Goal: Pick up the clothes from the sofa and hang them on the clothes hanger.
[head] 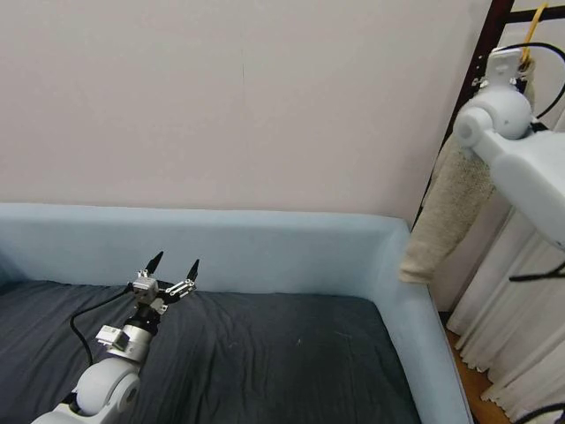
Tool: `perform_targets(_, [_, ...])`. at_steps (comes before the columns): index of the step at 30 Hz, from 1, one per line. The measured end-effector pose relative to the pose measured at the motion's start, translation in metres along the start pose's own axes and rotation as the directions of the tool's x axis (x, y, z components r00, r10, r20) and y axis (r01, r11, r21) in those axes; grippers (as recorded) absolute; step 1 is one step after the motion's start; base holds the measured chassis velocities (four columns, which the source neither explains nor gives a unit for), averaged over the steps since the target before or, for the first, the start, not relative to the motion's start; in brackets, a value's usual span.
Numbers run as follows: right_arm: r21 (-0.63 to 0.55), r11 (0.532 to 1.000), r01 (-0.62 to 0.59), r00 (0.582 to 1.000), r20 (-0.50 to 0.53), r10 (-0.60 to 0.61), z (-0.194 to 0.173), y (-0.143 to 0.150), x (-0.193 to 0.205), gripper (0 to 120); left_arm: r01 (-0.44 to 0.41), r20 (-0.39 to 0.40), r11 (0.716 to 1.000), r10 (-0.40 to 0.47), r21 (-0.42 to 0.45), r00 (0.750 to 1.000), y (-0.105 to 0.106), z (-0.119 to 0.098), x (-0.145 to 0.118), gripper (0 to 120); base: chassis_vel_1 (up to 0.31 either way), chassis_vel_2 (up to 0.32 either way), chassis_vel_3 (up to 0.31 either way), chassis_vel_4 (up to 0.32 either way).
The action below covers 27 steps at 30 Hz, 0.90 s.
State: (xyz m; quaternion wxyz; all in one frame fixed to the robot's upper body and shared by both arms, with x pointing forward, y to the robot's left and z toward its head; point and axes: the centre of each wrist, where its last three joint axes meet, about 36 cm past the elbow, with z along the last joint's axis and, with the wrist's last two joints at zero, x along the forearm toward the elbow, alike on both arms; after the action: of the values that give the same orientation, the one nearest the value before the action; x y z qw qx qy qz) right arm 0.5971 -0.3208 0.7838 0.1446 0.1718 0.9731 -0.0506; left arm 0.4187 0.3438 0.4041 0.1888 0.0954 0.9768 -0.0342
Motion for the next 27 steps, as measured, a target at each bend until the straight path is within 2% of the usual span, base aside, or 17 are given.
perform_targets(1, [-0.031,0.998,0.059,0.998,0.03,-0.058,0.012,-0.005,0.015,63,0.007,0.01,1.0,-0.008,0.018,1.0,-0.003,-0.003,0.003,100,0.0,0.0,0.0,0.0])
perform_targets(2, [-0.031,0.998,0.059,0.998,0.03,-0.058,0.012,-0.005,0.015,63,0.007,0.01,1.0,-0.008,0.018,1.0,-0.003,-0.003,0.003,100,0.0,0.0,0.0,0.0])
perform_targets(3, [-0.059,0.985,0.161,0.984,0.083,-0.156,0.036,-0.014,0.043,70,0.025,0.03,0.998,-0.027,0.057,0.999,-0.011,-0.011,0.01,100,0.0,0.0,0.0,0.0])
perform_targets(4, [-0.063,0.981,0.182,0.98,0.096,-0.176,0.042,-0.016,0.05,71,0.031,0.034,0.997,-0.033,0.066,0.999,-0.012,-0.013,0.011,100,0.0,0.0,0.0,0.0])
perform_targets(6, [-0.075,0.956,0.285,0.947,0.18,-0.268,0.075,-0.027,0.09,83,0.064,0.051,0.991,-0.07,0.119,0.996,-0.022,-0.02,0.023,100,0.0,0.0,0.0,0.0])
perform_targets(7, [-0.075,0.956,0.285,0.947,0.18,-0.268,0.075,-0.027,0.09,83,0.064,0.051,0.991,-0.07,0.119,0.996,-0.022,-0.02,0.023,100,0.0,0.0,0.0,0.0])
perform_targets(10, [-0.061,0.913,0.402,0.895,0.234,-0.379,0.128,-0.023,0.151,96,0.103,0.042,0.981,-0.112,0.163,0.993,-0.041,-0.028,0.046,100,0.0,0.0,0.0,0.0])
perform_targets(12, [-0.062,0.904,0.422,0.886,0.24,-0.397,0.137,-0.022,0.163,98,0.11,0.041,0.979,-0.118,0.171,0.992,-0.048,-0.029,0.051,100,0.0,0.0,0.0,0.0])
perform_targets(14, [-0.051,0.879,0.473,0.865,0.218,-0.453,0.184,-0.022,0.211,100,0.124,0.043,0.978,-0.133,0.17,0.99,-0.071,-0.03,0.066,100,0.0,0.0,0.0,0.0])
perform_targets(15, [-0.051,0.879,0.473,0.865,0.218,-0.453,0.184,-0.022,0.211,100,0.124,0.043,0.978,-0.133,0.17,0.99,-0.071,-0.03,0.066,100,0.0,0.0,0.0,0.0])
perform_targets(17, [-0.045,0.879,0.475,0.866,0.204,-0.457,0.219,-0.026,0.244,100,0.139,0.055,0.98,-0.148,0.143,0.987,-0.087,-0.028,0.076,100,0.0,0.0,0.0,0.0])
perform_targets(19, [-0.051,0.898,0.437,0.891,0.163,-0.425,0.242,-0.03,0.275,100,0.189,0.059,0.977,-0.195,0.098,0.979,-0.098,-0.024,0.085,100,0.0,0.0,0.0,0.0])
perform_targets(20, [-0.051,0.898,0.437,0.891,0.163,-0.425,0.242,-0.03,0.275,100,0.189,0.059,0.977,-0.195,0.098,0.979,-0.098,-0.024,0.085,100,0.0,0.0,0.0,0.0])
perform_targets(21, [-0.056,0.91,0.412,0.906,0.131,-0.402,0.253,-0.032,0.292,100,0.245,0.058,0.967,-0.248,0.067,0.967,-0.105,-0.022,0.09,100,0.0,0.0,0.0,0.0])
perform_targets(24, [-0.059,0.928,0.367,0.929,0.064,-0.363,0.27,-0.035,0.328,100,0.324,0.043,0.946,-0.324,0.016,0.945,-0.118,-0.019,0.098,100,0.0,0.0,0.0,0.0])
perform_targets(26, [-0.052,0.934,0.352,0.936,0.039,-0.351,0.276,-0.036,0.341,100,0.346,0.033,0.938,-0.346,0.007,0.938,-0.124,-0.017,0.102,100,0.0,0.0,0.0,0.0])
perform_targets(27, [-0.042,0.94,0.337,0.941,0.019,-0.337,0.282,-0.037,0.355,100,0.371,0.014,0.929,-0.371,0.007,0.929,-0.133,-0.015,0.107,100,0.0,0.0,0.0,0.0])
